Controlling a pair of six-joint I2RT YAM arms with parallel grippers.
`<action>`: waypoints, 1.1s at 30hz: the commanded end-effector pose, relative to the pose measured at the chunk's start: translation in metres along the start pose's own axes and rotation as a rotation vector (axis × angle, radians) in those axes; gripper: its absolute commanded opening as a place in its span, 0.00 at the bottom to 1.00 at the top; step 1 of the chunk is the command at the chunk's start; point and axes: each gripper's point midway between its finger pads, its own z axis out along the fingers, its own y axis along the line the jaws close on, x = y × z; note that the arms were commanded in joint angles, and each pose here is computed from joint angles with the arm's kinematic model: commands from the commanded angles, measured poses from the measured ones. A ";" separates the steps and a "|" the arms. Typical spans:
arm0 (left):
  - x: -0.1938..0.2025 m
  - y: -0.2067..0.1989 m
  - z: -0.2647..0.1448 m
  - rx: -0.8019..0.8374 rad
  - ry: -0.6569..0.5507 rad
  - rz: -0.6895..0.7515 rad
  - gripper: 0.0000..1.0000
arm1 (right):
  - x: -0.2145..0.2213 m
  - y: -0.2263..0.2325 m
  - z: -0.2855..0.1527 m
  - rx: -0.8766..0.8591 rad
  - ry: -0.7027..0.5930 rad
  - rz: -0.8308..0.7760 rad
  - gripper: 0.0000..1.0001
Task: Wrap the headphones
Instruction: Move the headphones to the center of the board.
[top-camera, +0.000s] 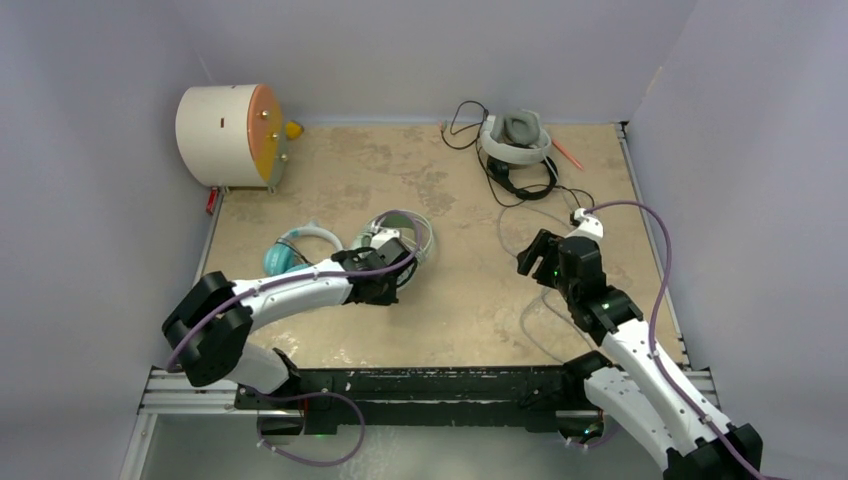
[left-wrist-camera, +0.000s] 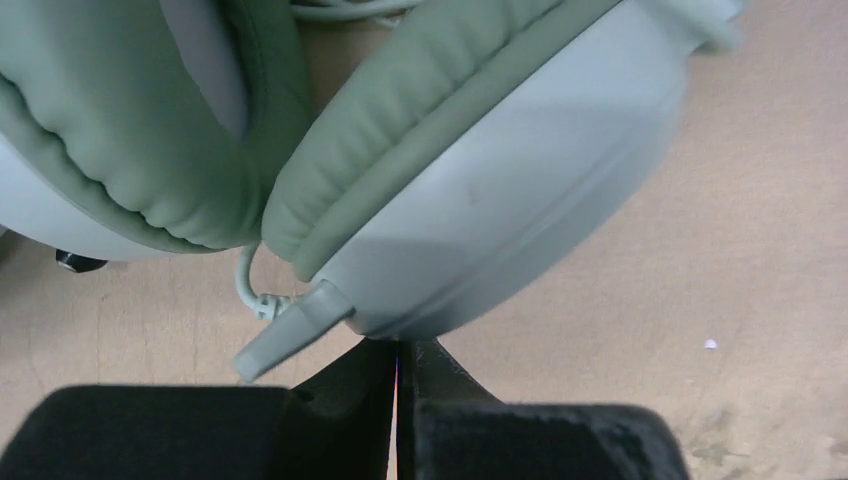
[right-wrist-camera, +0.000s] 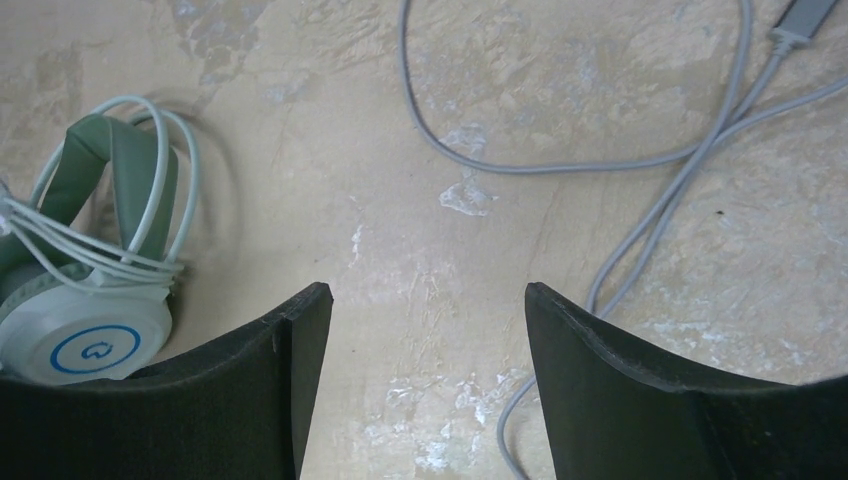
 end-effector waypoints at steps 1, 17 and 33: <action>-0.025 -0.022 -0.017 0.132 -0.068 -0.008 0.00 | 0.000 0.018 0.002 -0.087 0.018 -0.022 0.74; -0.065 -0.143 -0.066 0.415 -0.153 0.248 0.00 | 0.000 0.025 -0.002 -0.121 0.043 -0.051 0.74; -0.125 -0.104 0.049 0.128 -0.098 0.158 0.00 | -0.012 0.013 -0.021 -0.081 -0.020 -0.045 0.74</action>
